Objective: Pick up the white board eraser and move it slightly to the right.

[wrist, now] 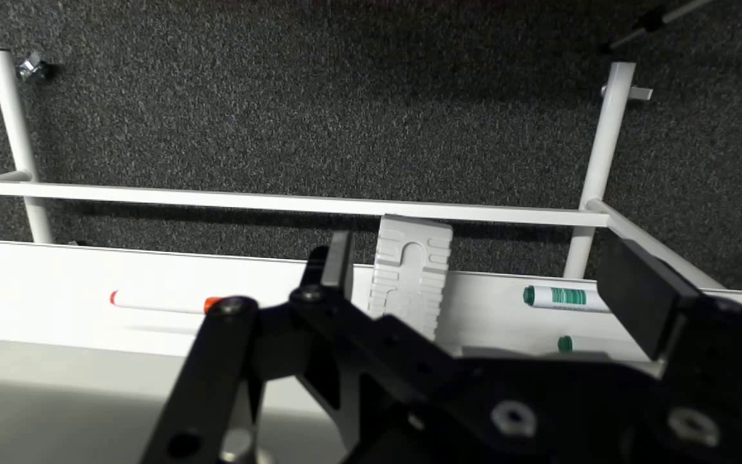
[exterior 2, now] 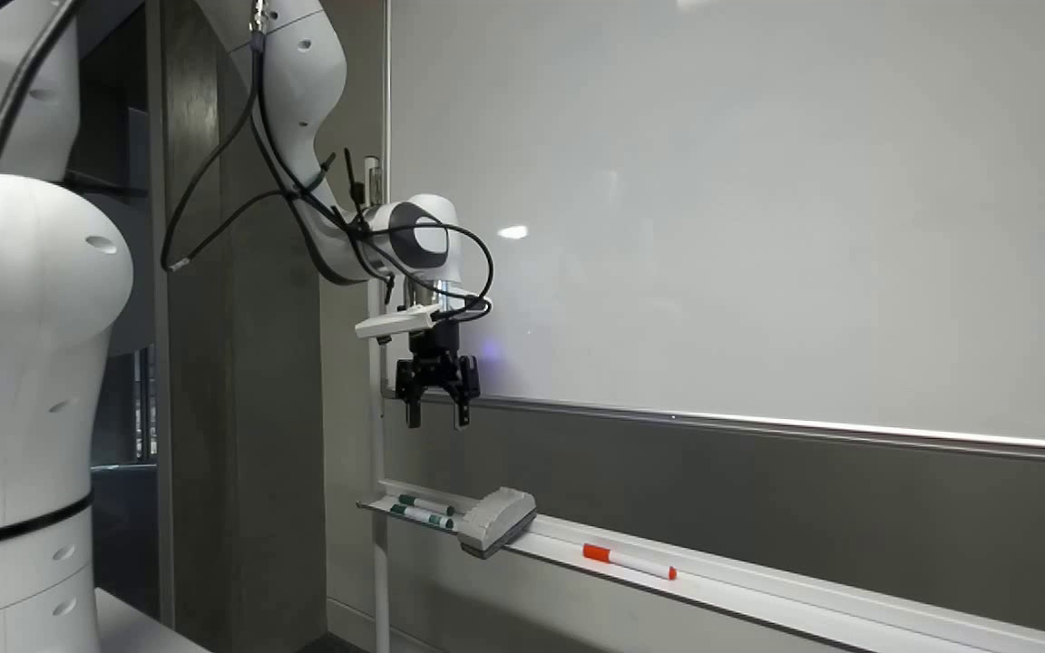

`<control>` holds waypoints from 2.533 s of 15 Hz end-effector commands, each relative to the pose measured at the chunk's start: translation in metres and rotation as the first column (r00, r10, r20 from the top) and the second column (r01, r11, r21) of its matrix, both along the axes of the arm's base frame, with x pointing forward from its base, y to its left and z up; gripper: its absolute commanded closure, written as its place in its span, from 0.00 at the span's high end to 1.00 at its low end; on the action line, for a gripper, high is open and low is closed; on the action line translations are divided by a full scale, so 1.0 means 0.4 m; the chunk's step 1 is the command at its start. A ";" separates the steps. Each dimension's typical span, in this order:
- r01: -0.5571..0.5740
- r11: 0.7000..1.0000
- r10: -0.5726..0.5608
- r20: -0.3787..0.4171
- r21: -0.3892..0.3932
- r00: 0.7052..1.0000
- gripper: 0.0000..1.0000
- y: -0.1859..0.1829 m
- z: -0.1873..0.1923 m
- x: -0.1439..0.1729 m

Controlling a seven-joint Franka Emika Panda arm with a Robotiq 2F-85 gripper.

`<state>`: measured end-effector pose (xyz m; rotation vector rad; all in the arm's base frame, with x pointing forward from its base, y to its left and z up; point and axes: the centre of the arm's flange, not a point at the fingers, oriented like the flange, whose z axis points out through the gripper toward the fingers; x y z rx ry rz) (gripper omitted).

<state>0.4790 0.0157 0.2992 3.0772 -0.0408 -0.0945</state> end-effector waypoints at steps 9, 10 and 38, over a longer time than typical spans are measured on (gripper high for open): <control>0.001 0.999 0.001 -0.053 0.034 0.999 1.00 -0.017 -0.298 0.126; -0.001 0.999 0.003 -0.047 0.046 0.999 1.00 -0.015 -0.299 0.124; 0.001 1.000 0.003 -0.153 0.029 0.988 1.00 -0.054 -0.419 0.210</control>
